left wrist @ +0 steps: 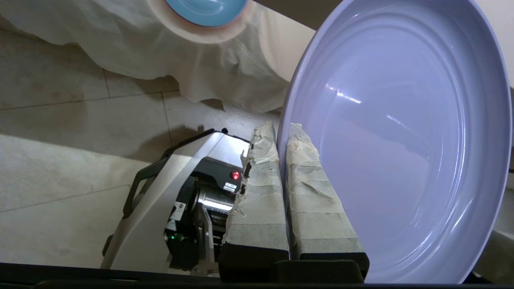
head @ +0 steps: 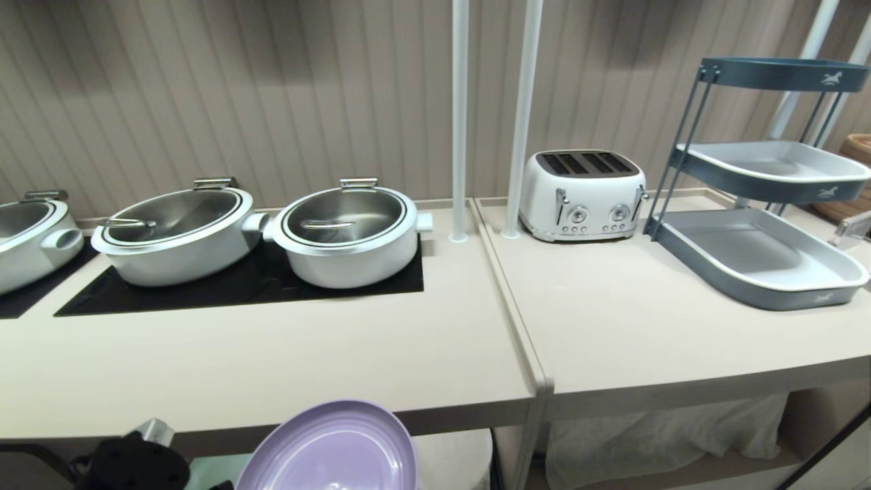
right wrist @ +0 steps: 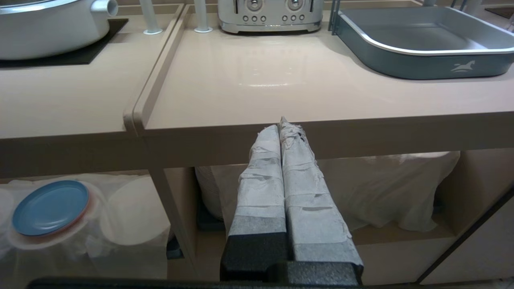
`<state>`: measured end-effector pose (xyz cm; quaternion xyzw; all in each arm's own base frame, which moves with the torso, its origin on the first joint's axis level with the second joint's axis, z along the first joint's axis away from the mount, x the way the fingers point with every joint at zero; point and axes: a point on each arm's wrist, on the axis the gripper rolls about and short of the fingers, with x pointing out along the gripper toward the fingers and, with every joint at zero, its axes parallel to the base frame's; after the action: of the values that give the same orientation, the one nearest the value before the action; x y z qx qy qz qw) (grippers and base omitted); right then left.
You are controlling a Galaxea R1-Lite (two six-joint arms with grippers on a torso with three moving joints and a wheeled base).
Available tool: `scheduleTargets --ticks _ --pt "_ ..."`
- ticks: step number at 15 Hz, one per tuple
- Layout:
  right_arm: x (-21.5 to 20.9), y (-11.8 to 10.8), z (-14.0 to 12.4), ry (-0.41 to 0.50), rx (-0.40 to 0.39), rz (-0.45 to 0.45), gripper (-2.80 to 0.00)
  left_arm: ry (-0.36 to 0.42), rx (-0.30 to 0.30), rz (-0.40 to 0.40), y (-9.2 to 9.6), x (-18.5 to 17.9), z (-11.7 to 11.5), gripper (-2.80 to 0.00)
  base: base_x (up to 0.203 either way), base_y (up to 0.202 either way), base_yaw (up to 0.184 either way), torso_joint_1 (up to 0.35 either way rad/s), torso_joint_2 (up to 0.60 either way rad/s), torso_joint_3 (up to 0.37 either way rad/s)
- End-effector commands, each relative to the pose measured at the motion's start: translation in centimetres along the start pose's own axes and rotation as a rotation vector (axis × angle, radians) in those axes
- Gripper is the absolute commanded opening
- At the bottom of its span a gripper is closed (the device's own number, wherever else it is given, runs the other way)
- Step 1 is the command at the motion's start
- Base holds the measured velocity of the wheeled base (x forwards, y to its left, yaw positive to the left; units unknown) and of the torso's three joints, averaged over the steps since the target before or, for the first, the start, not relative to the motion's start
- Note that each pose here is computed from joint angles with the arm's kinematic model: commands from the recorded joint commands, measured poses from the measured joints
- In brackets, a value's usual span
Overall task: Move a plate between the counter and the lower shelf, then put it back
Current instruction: Put the plate
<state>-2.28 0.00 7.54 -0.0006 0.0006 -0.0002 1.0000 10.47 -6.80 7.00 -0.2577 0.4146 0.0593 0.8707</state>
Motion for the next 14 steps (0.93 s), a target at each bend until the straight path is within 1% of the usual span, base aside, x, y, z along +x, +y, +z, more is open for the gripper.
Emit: scheduleTargets --ticks 1,14 --pt "0.00 0.00 0.00 0.000 0.000 -0.002 -2.80 -0.002 -0.006 0.000 -0.03 0.02 0.01 -2.80 0.000 0.200 0.001 -0.002 0.00 -0.001" --pt "0.00 0.00 0.00 0.000 0.000 -0.001 -2.80 -0.007 -0.018 0.002 0.02 -0.01 0.02 -2.80 0.000 0.195 -0.001 0.002 0.00 0.003"
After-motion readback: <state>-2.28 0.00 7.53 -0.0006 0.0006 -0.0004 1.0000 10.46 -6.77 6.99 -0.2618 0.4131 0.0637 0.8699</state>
